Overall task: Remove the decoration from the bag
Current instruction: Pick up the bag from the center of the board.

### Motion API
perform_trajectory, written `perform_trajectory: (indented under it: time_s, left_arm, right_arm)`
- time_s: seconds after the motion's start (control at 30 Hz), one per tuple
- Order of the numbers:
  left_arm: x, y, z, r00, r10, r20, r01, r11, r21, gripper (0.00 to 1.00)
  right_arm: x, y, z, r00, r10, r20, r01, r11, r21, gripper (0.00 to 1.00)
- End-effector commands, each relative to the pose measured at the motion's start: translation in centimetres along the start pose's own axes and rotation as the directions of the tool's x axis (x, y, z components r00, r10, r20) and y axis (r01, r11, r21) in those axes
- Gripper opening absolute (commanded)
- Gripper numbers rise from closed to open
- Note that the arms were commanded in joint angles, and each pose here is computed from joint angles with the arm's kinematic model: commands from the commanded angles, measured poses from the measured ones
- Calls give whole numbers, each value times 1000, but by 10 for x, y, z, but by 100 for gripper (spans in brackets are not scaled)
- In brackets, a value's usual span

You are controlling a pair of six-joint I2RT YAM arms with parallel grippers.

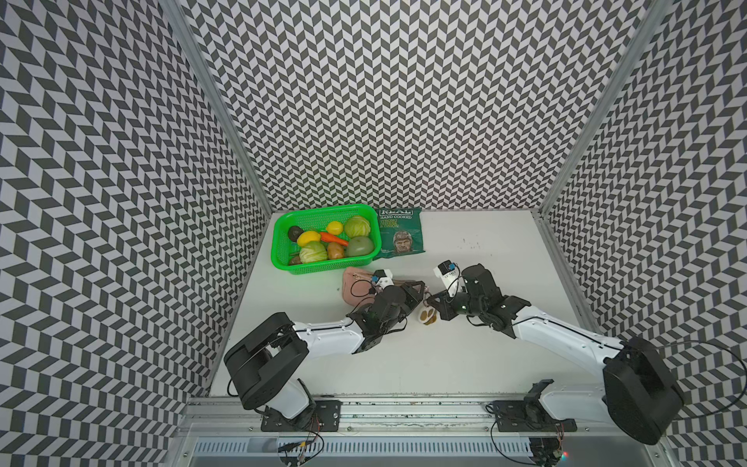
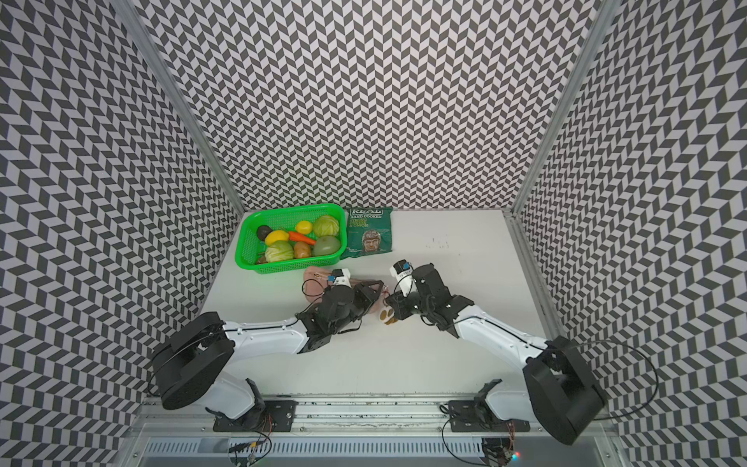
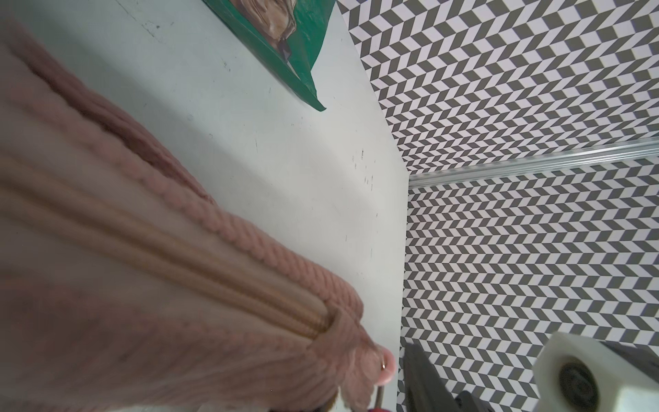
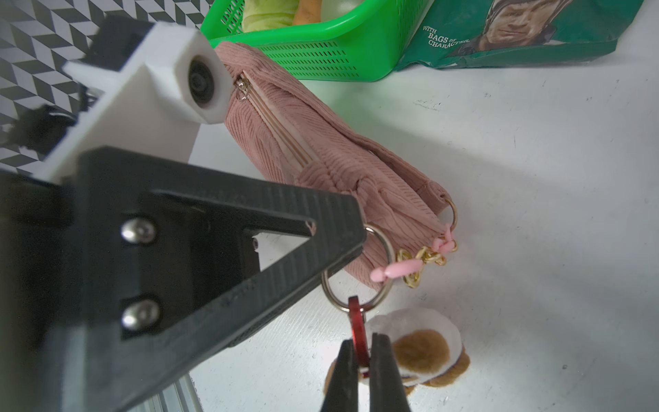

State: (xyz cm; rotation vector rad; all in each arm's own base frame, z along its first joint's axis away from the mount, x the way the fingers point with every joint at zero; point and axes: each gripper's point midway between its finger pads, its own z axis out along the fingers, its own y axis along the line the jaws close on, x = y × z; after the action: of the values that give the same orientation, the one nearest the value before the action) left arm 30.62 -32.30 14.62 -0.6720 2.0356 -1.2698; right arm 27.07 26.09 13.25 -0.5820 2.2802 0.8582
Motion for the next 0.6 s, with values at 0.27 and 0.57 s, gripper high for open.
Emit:
perform_trajectory:
  time_s: [0.27, 0.57]
  left_arm:
    - [-13, -12, 5, 999, 17, 42, -18, 999, 33, 16]
    - [-16, -17, -3, 998, 54, 32, -56, 997, 47, 0]
  right_arm:
    - [-4, 7, -1, 999, -19, 31, 20, 999, -33, 0]
    - [-3, 1, -2, 999, -15, 40, 15, 1000, -1, 5]
